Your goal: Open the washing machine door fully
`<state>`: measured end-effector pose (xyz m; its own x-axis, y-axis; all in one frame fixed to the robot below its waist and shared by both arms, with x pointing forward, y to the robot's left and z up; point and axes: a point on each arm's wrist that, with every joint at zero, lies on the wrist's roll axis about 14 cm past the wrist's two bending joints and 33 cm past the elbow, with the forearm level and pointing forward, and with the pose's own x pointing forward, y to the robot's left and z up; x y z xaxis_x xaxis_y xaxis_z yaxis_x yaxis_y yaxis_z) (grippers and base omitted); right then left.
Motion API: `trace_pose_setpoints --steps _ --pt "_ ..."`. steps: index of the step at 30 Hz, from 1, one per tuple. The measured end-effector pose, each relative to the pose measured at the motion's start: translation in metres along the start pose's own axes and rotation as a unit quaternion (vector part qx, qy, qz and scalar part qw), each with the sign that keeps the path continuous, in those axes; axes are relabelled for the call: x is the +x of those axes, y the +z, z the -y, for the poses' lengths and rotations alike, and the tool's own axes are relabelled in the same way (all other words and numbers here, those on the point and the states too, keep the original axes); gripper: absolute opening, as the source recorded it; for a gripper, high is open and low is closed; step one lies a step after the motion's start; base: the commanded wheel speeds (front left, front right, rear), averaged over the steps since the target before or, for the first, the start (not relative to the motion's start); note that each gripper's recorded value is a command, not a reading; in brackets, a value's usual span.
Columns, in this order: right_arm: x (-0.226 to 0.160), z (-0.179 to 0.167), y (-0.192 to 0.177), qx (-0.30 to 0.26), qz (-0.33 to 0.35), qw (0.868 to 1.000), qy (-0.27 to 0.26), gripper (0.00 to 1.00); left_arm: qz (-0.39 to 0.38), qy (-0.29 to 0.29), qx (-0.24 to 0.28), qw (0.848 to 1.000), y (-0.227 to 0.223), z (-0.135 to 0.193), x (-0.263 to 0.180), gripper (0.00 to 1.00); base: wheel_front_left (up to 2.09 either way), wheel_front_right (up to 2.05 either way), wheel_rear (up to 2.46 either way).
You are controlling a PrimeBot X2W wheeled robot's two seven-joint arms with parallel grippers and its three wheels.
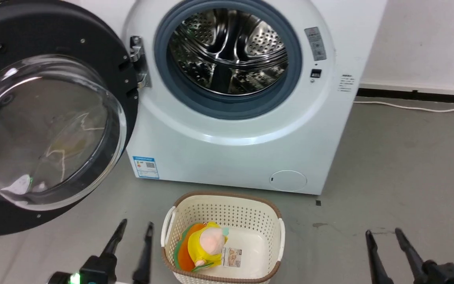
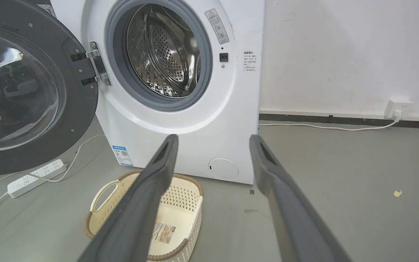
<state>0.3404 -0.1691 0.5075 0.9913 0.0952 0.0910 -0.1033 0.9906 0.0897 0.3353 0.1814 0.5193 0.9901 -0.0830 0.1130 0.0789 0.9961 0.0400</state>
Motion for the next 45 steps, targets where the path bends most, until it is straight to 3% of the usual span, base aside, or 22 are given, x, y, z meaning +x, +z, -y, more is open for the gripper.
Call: trace_pose_setpoints --steps 31,32,45 --pt "-0.006 0.003 -0.014 0.009 -0.021 1.000 -0.007 1.00 -0.020 -0.005 -0.021 1.000 -0.014 0.010 -0.003 1.00 0.00 0.00 0.00" --pt "-0.006 0.002 -0.014 0.009 -0.021 1.000 -0.006 0.00 -0.021 -0.006 -0.021 1.000 -0.014 0.011 -0.003 0.00 0.00 0.00 0.00" --pt "-0.006 0.002 -0.015 0.007 -0.030 1.000 -0.005 0.00 -0.028 -0.006 -0.023 0.999 -0.016 0.012 -0.001 0.00 0.00 0.00 0.00"
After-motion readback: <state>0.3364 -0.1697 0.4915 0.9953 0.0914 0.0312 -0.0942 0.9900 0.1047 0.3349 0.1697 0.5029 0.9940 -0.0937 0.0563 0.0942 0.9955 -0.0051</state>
